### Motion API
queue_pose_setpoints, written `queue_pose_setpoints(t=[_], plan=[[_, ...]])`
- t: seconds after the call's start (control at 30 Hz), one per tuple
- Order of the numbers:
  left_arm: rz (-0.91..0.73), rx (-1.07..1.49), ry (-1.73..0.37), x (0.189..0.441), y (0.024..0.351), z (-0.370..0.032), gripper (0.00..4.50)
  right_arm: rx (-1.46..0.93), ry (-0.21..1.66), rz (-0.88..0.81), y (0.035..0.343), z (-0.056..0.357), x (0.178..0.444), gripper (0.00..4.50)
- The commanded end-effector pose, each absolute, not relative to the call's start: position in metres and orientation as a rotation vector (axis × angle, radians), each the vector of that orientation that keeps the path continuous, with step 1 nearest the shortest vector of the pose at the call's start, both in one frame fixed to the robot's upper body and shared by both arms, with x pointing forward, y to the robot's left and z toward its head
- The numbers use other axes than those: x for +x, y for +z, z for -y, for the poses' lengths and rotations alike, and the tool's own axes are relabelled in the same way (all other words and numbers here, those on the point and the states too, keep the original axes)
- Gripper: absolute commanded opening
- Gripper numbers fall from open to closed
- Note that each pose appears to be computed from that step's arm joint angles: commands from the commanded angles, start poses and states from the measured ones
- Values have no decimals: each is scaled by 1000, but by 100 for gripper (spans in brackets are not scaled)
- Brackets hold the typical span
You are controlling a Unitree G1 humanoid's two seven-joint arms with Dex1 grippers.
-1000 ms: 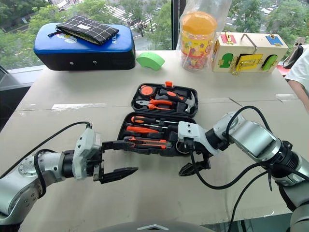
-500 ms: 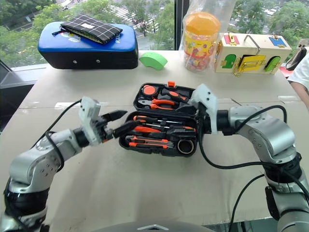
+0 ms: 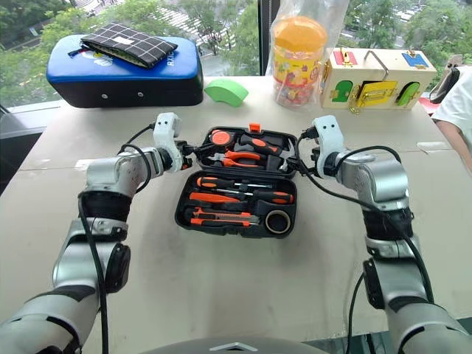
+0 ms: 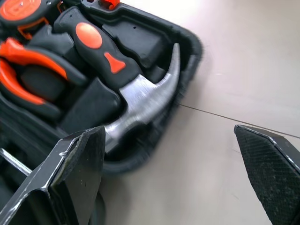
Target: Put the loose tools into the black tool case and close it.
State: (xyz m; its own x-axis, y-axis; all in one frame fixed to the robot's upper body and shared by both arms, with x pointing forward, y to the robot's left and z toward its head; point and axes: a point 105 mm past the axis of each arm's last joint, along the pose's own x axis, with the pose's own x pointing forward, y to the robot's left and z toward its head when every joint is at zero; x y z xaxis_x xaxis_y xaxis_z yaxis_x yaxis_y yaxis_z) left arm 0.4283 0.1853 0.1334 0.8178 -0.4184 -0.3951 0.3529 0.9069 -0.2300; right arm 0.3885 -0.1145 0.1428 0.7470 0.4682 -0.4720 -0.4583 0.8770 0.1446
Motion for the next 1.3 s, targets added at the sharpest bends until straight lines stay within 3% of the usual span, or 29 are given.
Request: queue_pose_setpoints(t=[0.03, 0.1, 0.23, 0.37, 0.4, 0.57, 0.77, 0.87, 0.97, 1.13, 1.3], plan=[[-464, -136, -428, 436, 133, -190, 450, 92, 519, -523, 145, 116, 400, 446], [-489, -186, -456, 437, 132, -188, 396, 89, 513, -552, 137, 118, 404, 450], [-536, -273, -522, 433, 131, -182, 225, 95, 512, -568, 131, 122, 408, 281], [-571, -377, -635, 422, 137, -175, 19, 126, 592, -518, 142, 115, 404, 57], [-580, -392, -670, 417, 139, -173, 0, 135, 620, -502, 146, 113, 401, 21], [-525, -358, -789, 397, 150, -165, 0, 106, 686, -382, 164, 108, 392, 8], [-94, 11, -686, 398, 181, -170, 0, -40, 713, -76, 201, 109, 385, 8], [57, 238, -705, 383, 182, -165, 0, -135, 718, 9, 206, 112, 374, 8], [123, 348, -728, 371, 175, -162, 0, -207, 737, 43, 202, 114, 359, 8], [211, 531, -753, 349, 164, -163, 0, -298, 731, 12, 166, 136, 323, 8], [220, 621, -797, 334, 156, -168, 0, -327, 716, -45, 143, 154, 299, 8]])
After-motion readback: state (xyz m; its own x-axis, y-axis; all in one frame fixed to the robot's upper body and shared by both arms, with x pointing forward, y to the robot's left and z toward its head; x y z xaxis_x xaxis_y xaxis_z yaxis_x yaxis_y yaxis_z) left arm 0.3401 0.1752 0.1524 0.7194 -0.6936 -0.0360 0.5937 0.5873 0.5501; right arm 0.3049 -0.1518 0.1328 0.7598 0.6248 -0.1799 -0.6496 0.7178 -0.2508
